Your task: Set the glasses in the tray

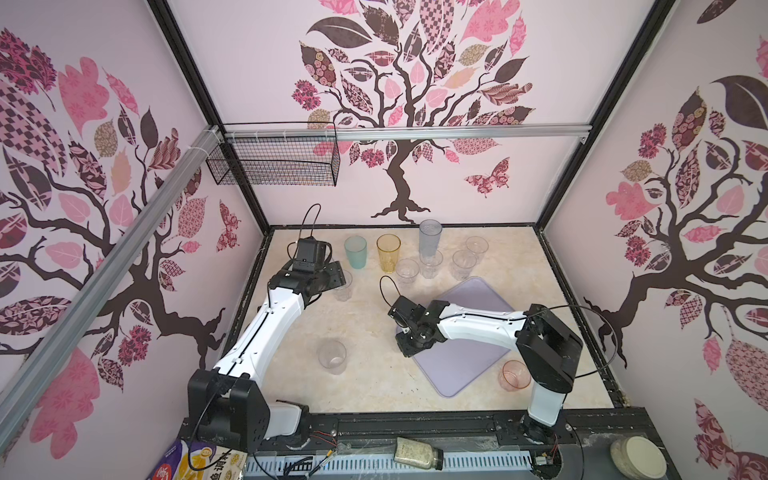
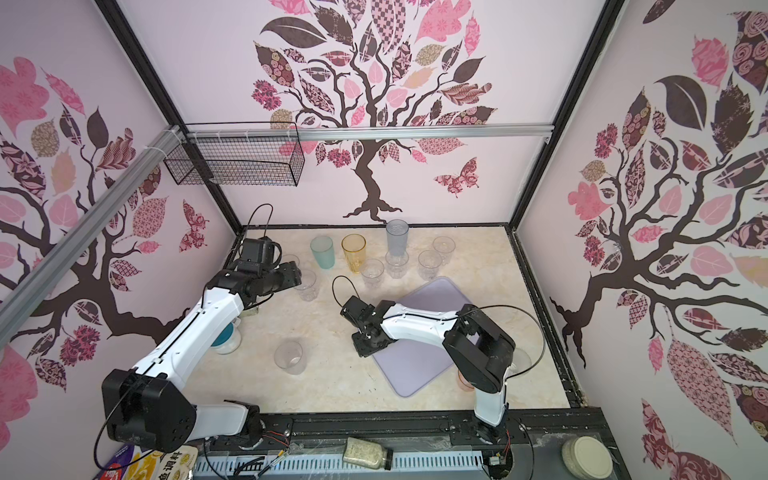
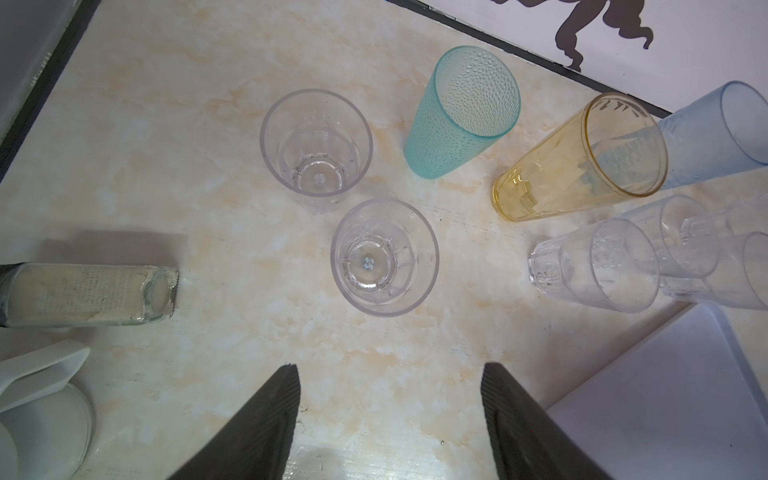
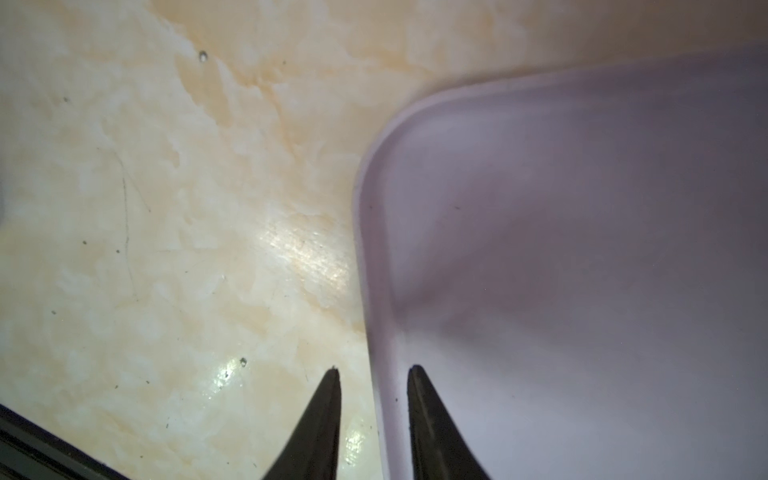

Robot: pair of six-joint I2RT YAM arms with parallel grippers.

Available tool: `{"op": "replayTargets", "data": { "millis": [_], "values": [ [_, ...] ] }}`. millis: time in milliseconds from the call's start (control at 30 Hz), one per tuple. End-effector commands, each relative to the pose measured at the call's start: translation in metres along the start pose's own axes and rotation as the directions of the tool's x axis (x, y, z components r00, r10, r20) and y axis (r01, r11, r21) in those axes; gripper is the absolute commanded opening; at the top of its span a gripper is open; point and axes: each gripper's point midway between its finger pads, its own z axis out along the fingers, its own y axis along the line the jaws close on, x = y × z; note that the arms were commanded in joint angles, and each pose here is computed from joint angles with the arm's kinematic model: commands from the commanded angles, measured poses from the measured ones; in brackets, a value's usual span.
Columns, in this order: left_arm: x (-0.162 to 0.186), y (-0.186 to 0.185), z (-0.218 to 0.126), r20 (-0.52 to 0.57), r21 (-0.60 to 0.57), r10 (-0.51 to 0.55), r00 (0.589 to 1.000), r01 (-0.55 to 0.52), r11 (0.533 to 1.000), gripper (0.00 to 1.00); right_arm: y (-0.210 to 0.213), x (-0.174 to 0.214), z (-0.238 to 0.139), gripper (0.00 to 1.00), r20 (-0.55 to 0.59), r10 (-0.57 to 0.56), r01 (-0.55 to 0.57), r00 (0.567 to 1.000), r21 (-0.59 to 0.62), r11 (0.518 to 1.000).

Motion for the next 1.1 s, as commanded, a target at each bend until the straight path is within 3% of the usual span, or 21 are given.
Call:
{"op": "replayTargets", "data": {
  "millis": [0,433,767,1067],
  "values": [
    [-0.009,-0.003,-0.005,0.028,0.008,0.006,1.0,-0.006,1.0,0.74,0.008,-0.001,0.012,0.26,-0.024,-0.017,0.016,1.0,-0.009,1.0],
    [-0.011,-0.009,-0.005,0.023,0.025,0.01,1.0,-0.01,1.0,0.74,-0.005,-0.013,0.025,0.08,0.017,0.038,-0.039,0.999,0.074,0.996],
    [-0.015,-0.012,-0.009,0.029,0.034,0.001,1.0,-0.002,0.999,0.74,-0.008,-0.052,0.019,0.05,0.101,0.054,-0.062,0.993,0.073,0.995],
    [-0.02,-0.014,-0.017,0.069,-0.015,0.046,0.997,-0.045,0.999,0.74,-0.031,-0.084,0.018,0.03,0.179,0.157,-0.17,0.971,0.058,0.984]
  ]
}}
